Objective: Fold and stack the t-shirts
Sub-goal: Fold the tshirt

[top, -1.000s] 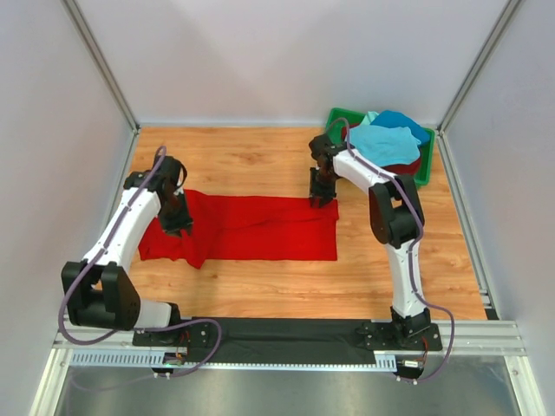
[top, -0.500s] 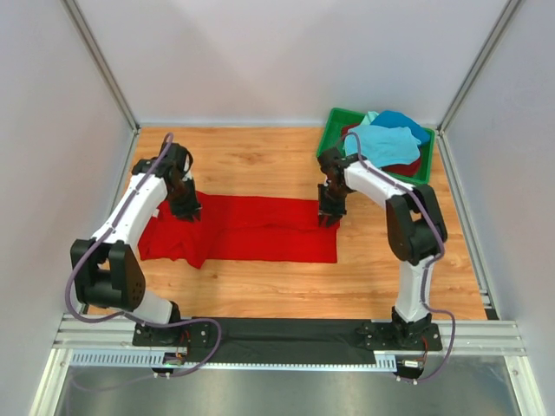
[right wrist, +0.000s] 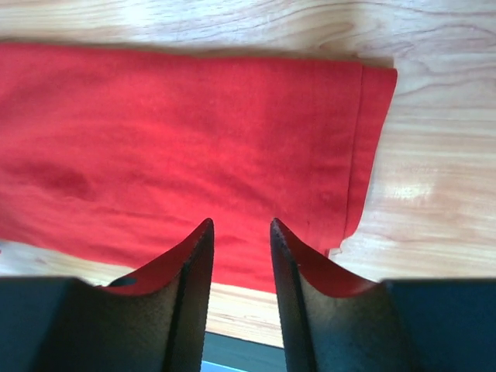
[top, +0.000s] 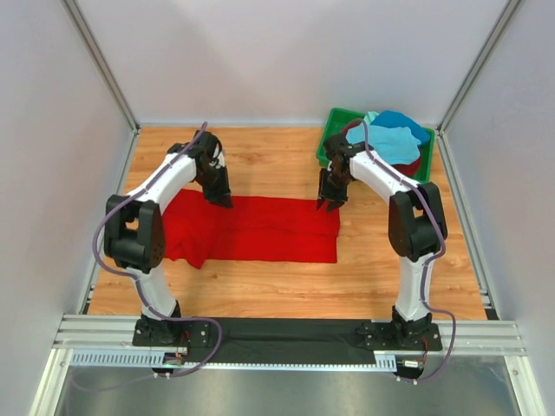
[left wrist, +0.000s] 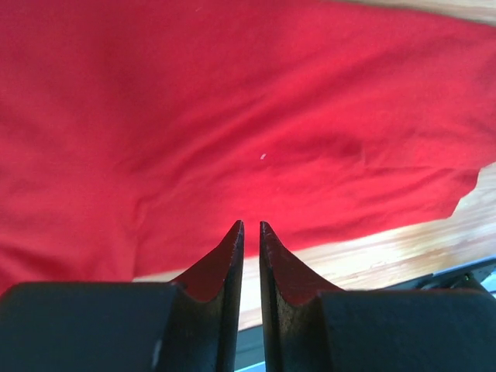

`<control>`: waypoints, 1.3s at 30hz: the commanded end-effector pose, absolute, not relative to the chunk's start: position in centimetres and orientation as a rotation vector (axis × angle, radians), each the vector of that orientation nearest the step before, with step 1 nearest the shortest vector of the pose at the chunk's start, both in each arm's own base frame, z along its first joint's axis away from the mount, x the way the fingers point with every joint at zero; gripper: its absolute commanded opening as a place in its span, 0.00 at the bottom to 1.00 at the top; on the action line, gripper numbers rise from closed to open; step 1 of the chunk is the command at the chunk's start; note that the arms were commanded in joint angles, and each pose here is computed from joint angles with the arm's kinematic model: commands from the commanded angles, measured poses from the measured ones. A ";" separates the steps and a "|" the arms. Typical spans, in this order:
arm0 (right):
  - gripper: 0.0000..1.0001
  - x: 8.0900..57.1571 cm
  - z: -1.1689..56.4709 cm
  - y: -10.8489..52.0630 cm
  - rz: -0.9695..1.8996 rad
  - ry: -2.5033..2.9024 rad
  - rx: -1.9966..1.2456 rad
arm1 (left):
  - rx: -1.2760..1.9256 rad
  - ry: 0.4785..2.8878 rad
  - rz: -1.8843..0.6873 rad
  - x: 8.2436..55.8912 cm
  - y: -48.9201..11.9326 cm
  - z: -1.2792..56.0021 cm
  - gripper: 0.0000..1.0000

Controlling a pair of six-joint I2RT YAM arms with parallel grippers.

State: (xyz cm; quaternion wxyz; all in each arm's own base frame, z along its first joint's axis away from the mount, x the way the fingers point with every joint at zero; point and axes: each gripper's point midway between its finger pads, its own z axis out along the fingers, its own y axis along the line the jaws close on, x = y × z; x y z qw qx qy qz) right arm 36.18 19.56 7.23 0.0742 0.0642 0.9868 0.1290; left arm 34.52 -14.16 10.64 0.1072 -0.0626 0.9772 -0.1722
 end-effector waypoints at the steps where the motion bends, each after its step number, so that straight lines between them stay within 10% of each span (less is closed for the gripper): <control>1: 0.38 37.6 6.6 19.6 0.349 2.925 0.180 | -0.201 2.868 -0.565 36.5 -15.8 9.8 0.19; 11: 0.45 38.9 0.0 13.8 -0.038 2.939 0.204 | -0.283 2.851 -0.315 37.8 -13.6 9.4 0.21; 21: 0.50 38.5 3.3 9.0 -0.249 2.858 0.187 | -0.448 2.749 -0.051 27.7 -2.4 15.2 0.39; 26: 0.65 38.5 11.6 16.8 0.004 2.691 0.006 | -0.751 2.793 -0.185 23.2 0.1 12.3 0.34; 32: 0.73 30.5 13.5 36.0 1.087 2.579 -0.030 | -1.074 2.780 -0.515 21.8 -1.3 9.0 0.18; 39: 0.62 25.2 10.6 43.6 1.269 2.547 0.000 | -1.086 2.603 -0.561 22.2 -1.8 9.6 0.34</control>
